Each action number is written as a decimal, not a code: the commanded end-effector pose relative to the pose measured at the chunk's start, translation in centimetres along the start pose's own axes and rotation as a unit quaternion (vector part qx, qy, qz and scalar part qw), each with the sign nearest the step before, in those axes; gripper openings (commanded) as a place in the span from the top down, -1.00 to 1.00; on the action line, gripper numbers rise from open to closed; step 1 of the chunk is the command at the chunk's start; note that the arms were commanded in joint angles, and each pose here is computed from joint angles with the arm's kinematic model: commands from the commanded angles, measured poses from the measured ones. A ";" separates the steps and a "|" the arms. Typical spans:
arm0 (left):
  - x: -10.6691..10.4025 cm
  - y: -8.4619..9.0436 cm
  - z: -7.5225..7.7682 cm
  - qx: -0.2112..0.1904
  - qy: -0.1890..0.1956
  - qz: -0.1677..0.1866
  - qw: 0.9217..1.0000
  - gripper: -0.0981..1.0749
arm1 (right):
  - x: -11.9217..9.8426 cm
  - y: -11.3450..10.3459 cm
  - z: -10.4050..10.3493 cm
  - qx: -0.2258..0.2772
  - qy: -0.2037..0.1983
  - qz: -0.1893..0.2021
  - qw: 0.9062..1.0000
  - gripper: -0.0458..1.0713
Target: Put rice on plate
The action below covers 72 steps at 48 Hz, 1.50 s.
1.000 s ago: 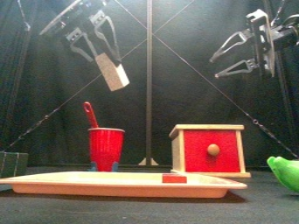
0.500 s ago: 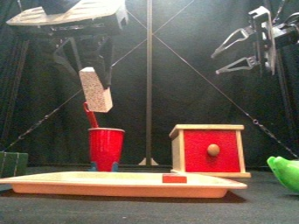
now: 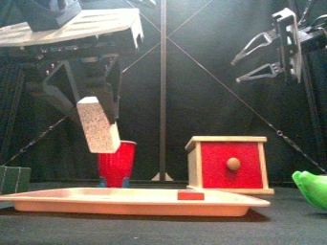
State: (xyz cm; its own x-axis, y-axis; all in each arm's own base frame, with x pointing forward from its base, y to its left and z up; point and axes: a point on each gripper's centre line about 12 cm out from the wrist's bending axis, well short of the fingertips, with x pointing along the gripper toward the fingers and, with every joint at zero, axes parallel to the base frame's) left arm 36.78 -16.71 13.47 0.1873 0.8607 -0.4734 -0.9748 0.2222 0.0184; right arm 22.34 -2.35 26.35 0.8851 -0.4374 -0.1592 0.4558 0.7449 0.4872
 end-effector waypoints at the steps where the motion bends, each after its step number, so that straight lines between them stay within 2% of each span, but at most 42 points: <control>1: -0.2 -0.5 0.1 -0.024 0.012 -0.005 1.000 0.06 | 0.1 0.2 0.3 0.002 -0.004 0.001 1.000 -0.61; 5: 0.0 -0.5 -0.5 -0.025 0.015 -0.006 1.000 0.06 | 0.1 0.2 0.2 0.001 -0.004 0.000 1.000 -0.61; 26: 1.0 -0.7 -1.3 -0.018 0.025 -0.008 0.999 0.02 | 0.1 0.2 0.2 0.001 -0.004 -0.001 1.000 -0.61; 33: 1.3 -0.6 -1.6 -0.016 0.040 -0.011 0.999 -0.10 | 0.1 0.2 0.2 0.001 -0.004 -0.001 1.000 -0.61; 42: 1.7 -0.5 -1.9 -0.018 0.051 -0.002 0.999 -0.34 | 0.1 0.1 0.2 0.001 -0.005 -0.002 1.000 -0.61; 54: 1.4 -0.8 -1.8 -0.022 0.059 -0.009 0.998 -0.65 | 0.2 0.1 0.2 0.002 -0.005 -0.003 1.000 -0.61; 62: 1.4 -0.9 -1.8 -0.024 0.064 -0.014 0.998 -0.76 | 0.1 0.1 0.2 0.002 -0.005 -0.002 1.000 -0.61; 72: 1.4 -0.9 -1.8 -0.025 0.066 -0.012 0.997 -0.77 | 0.2 0.1 0.2 0.002 -0.004 -0.002 1.000 -0.61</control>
State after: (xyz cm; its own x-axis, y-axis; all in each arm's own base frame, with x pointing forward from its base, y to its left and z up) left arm 37.25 -16.42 9.92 0.1821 0.7985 -0.5738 -0.9745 0.2244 0.0030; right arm 22.40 -2.37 26.23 0.8827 -0.4406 -0.1636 0.4608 0.7431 0.4853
